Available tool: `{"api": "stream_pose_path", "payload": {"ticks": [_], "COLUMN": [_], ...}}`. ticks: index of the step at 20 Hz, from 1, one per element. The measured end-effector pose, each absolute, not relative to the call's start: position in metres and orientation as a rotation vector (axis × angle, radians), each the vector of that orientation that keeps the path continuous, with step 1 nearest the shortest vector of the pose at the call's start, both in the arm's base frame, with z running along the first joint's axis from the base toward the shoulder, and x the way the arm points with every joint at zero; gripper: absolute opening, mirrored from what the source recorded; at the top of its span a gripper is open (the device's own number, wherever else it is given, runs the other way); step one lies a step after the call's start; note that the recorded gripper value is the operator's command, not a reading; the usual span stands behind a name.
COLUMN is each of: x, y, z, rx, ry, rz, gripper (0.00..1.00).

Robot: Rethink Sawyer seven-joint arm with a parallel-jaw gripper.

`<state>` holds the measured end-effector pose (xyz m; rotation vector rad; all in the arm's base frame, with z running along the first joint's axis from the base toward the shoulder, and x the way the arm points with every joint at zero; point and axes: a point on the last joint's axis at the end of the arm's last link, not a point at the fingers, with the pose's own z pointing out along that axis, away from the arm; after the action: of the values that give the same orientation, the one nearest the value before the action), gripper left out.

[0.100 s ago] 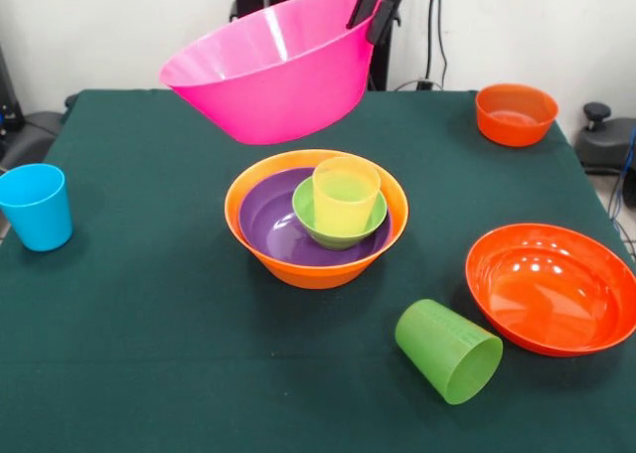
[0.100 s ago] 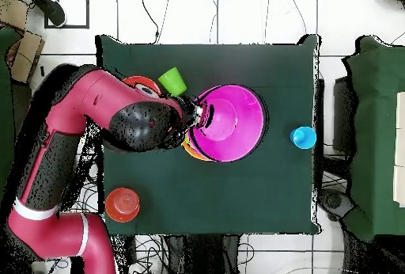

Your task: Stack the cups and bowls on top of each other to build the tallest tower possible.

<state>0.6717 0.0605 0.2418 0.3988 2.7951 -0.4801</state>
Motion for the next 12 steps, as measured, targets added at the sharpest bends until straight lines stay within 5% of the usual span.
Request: {"api": "stream_pose_path", "payload": {"ticks": [12], "x": [0.677], "y": [0.046], "z": [0.251], "rx": [0.427], "ry": [2.730], "rz": [-0.428], "gripper": [0.00]}}
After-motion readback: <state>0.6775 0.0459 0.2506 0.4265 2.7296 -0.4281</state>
